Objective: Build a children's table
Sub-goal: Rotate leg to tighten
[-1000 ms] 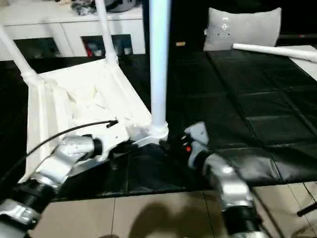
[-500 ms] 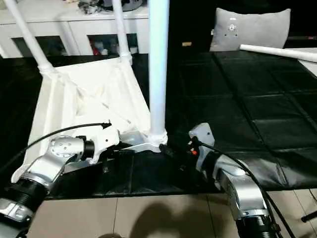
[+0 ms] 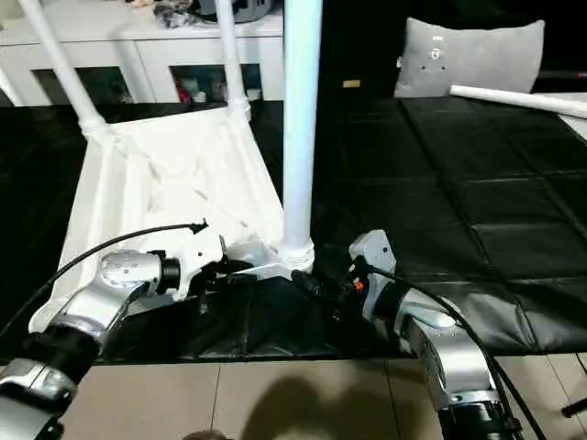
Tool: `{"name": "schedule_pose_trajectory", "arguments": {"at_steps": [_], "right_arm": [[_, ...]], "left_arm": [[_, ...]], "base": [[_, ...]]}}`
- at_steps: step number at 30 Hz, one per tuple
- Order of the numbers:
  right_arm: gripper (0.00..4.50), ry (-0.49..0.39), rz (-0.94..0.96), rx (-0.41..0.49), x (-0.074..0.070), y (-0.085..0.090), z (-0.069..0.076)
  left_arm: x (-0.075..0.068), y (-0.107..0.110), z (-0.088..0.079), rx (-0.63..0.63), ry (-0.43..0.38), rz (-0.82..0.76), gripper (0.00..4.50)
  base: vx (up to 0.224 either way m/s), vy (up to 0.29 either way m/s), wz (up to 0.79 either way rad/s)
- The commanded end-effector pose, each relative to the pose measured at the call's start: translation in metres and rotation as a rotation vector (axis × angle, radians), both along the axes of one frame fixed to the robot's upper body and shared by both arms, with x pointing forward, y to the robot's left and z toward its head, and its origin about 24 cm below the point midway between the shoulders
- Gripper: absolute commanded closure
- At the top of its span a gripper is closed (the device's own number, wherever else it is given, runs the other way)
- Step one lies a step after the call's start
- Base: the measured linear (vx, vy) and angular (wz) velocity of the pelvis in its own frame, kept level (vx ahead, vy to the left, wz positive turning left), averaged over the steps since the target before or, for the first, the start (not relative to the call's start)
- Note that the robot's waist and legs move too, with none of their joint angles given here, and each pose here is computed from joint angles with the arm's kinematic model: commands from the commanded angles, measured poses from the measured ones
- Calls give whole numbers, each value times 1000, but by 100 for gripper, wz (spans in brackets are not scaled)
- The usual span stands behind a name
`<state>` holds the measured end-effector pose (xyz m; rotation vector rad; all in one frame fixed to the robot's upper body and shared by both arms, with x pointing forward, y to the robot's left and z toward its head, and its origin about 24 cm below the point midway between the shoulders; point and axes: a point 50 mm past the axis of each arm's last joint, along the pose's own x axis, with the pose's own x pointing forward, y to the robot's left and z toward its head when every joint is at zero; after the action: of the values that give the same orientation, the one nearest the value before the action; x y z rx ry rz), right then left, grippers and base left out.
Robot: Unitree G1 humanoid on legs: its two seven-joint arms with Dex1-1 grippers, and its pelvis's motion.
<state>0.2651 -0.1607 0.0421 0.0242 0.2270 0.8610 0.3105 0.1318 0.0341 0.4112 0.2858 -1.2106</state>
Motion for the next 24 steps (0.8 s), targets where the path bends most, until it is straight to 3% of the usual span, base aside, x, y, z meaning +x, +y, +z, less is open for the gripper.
{"name": "schedule_pose_trajectory", "arguments": {"at_steps": [1, 9, 24], "right_arm": [[0, -18, 28, 6, -1, 3, 4], [0, -22, 39, -2, -2, 3, 4], [0, -57, 62, -13, 9, -3, 15]], "left_arm": [[0, 10, -8, 37, 35, 35, 396], [4, 12, -10, 102, 10, 13, 441], [-1, 12, -17, 216, -5, -94, 441]], "base": [[0, 0, 0], [0, 0, 0], [0, 0, 0]]}}
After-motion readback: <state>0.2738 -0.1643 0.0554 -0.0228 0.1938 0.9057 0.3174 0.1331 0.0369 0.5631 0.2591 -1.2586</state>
